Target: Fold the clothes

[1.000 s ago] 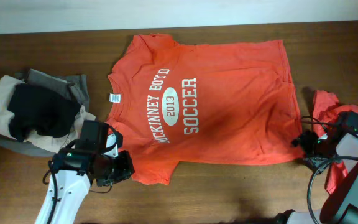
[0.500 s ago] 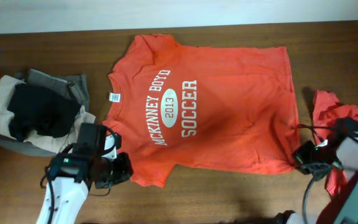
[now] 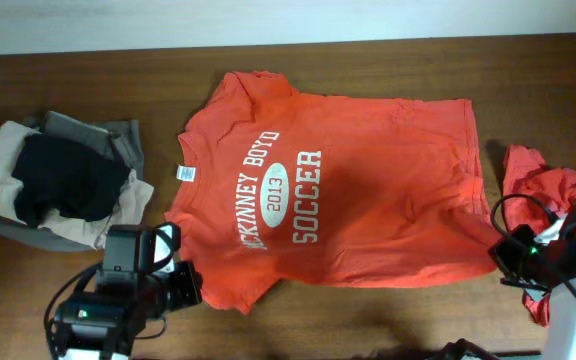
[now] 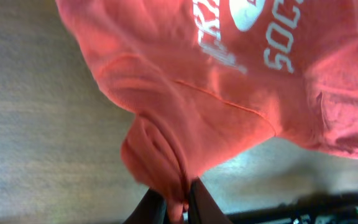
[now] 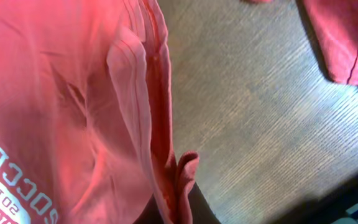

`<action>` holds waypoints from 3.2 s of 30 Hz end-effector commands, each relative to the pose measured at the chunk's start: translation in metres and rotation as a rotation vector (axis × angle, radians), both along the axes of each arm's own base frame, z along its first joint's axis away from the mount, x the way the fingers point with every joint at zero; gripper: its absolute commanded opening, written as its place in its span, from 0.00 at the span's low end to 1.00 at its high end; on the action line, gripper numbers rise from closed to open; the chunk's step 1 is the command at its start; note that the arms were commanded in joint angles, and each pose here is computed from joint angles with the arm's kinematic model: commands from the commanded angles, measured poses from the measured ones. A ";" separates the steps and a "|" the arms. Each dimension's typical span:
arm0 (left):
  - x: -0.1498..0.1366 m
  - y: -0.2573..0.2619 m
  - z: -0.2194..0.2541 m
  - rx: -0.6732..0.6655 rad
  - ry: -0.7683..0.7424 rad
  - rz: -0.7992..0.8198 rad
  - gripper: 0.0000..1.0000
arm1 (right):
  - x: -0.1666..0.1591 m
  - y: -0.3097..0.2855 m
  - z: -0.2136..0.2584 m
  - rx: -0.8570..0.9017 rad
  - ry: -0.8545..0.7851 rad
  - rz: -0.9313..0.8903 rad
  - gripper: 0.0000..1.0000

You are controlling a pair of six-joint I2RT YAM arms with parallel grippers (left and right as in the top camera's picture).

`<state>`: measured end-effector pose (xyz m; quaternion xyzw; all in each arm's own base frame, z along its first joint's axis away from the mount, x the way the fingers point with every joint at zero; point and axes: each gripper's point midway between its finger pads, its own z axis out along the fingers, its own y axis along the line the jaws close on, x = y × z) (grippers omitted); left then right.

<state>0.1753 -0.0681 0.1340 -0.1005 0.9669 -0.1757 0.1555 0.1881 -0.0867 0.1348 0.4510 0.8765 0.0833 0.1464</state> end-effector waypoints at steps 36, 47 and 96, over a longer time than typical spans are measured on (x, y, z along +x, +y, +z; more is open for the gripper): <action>-0.034 -0.021 -0.077 0.037 0.463 -0.042 0.60 | 0.085 0.021 -0.044 0.205 0.074 0.247 0.04; -0.031 -0.026 -0.110 0.024 0.511 -0.045 0.62 | 0.087 0.020 -0.044 0.199 0.066 0.248 0.04; 0.152 -0.039 -0.068 0.148 0.005 -0.123 0.11 | 0.131 0.003 -0.045 0.150 -0.080 0.194 0.04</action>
